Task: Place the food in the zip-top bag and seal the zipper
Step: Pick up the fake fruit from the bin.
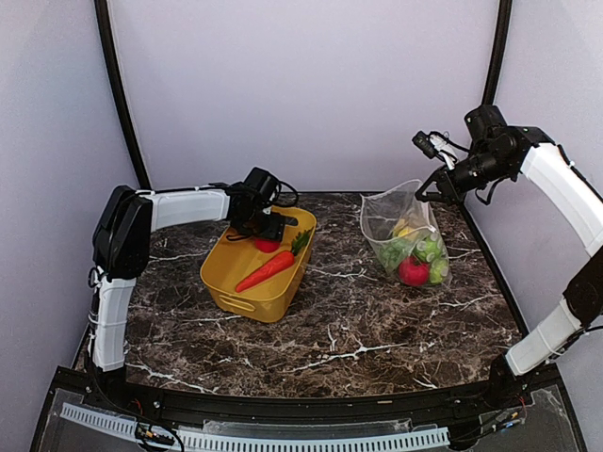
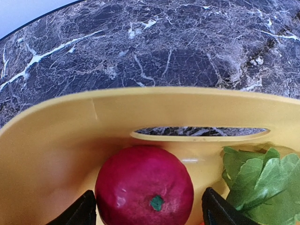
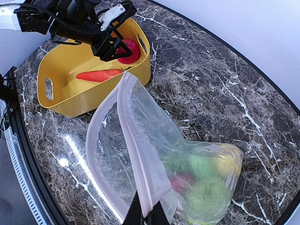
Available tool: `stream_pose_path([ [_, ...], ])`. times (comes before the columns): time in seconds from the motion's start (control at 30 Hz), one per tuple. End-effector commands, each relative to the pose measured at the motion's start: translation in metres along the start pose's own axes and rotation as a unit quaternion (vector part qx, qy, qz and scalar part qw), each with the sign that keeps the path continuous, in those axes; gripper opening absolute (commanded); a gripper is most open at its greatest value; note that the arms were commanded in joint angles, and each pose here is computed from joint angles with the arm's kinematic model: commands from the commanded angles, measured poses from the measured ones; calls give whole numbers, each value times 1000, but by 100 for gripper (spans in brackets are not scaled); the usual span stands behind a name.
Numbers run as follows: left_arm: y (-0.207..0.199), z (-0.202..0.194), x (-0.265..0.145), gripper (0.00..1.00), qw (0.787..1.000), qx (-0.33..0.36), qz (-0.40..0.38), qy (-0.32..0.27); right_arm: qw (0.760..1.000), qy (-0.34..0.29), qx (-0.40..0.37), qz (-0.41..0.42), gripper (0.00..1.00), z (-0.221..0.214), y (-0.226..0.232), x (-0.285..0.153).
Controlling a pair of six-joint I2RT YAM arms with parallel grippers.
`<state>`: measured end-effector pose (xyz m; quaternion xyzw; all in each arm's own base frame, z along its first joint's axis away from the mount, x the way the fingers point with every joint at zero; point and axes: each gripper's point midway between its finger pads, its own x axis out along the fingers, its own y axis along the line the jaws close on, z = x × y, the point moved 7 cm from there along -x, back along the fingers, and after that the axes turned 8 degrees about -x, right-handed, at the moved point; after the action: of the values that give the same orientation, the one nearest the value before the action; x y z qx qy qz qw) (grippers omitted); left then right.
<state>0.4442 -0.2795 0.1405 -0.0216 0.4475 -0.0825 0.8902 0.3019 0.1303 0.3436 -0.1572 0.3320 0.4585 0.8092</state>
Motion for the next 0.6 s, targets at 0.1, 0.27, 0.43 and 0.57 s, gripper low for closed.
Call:
stream_pose_path([
  [0.1, 7, -1, 7, 74, 999, 24, 25, 7, 1000, -13, -11, 9, 0, 2, 3, -1],
  [0.27, 6, -2, 8, 69, 999, 28, 22, 12, 1000, -11, -10, 10, 0, 1, 3, 1],
  [0.43, 5, 1, 1, 65, 999, 22, 23, 9, 1000, -10, -9, 10, 0, 1, 2, 1],
  [0.57, 2, 9, -14, 63, 1000, 13, 9, -3, 1000, -10, -9, 11, 0, 2, 1, 1],
])
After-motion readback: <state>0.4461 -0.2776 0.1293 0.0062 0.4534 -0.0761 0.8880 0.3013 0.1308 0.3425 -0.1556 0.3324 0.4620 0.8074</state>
